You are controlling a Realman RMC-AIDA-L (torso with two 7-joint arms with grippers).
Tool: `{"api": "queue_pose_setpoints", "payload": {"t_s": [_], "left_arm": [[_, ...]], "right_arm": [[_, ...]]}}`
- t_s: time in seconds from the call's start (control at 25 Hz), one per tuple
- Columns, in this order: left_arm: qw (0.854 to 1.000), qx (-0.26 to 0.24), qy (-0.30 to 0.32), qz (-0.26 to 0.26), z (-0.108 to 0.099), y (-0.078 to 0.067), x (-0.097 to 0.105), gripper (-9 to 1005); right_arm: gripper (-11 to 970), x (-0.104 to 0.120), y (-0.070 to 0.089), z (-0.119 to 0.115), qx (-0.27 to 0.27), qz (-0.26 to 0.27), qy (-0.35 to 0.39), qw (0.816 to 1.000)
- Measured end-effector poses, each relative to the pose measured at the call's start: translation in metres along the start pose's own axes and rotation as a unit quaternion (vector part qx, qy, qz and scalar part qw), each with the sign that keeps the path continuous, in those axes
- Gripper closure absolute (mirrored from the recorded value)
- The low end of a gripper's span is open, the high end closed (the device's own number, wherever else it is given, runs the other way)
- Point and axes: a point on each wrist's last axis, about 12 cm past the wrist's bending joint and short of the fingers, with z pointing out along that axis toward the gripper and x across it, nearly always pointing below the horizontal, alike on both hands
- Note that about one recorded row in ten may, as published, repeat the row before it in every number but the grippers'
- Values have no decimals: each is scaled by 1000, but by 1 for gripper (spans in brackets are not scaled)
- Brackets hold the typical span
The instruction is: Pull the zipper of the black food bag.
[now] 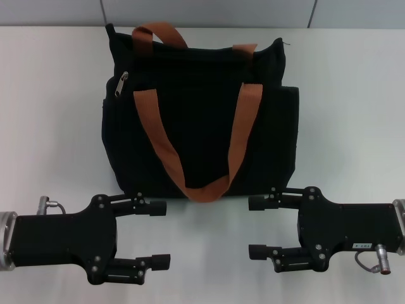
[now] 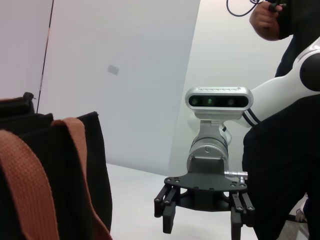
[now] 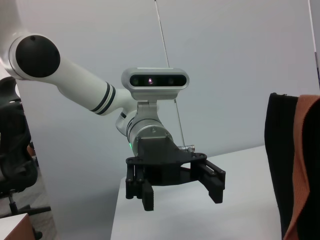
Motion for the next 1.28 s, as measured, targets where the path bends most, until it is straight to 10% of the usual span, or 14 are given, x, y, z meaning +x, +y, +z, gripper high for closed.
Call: {"api": "queue_pose_setpoints", "payload": {"t_s": [0.72, 1.28], "left_arm": [[1000, -6, -20, -1, 0, -2, -1, 199], [950, -199, -231, 68, -30, 8, -29, 198]], "right_arm": [[205, 0, 0, 0, -1, 0, -2, 1000], [205, 0, 0, 1, 2, 0, -2, 1000]]}}
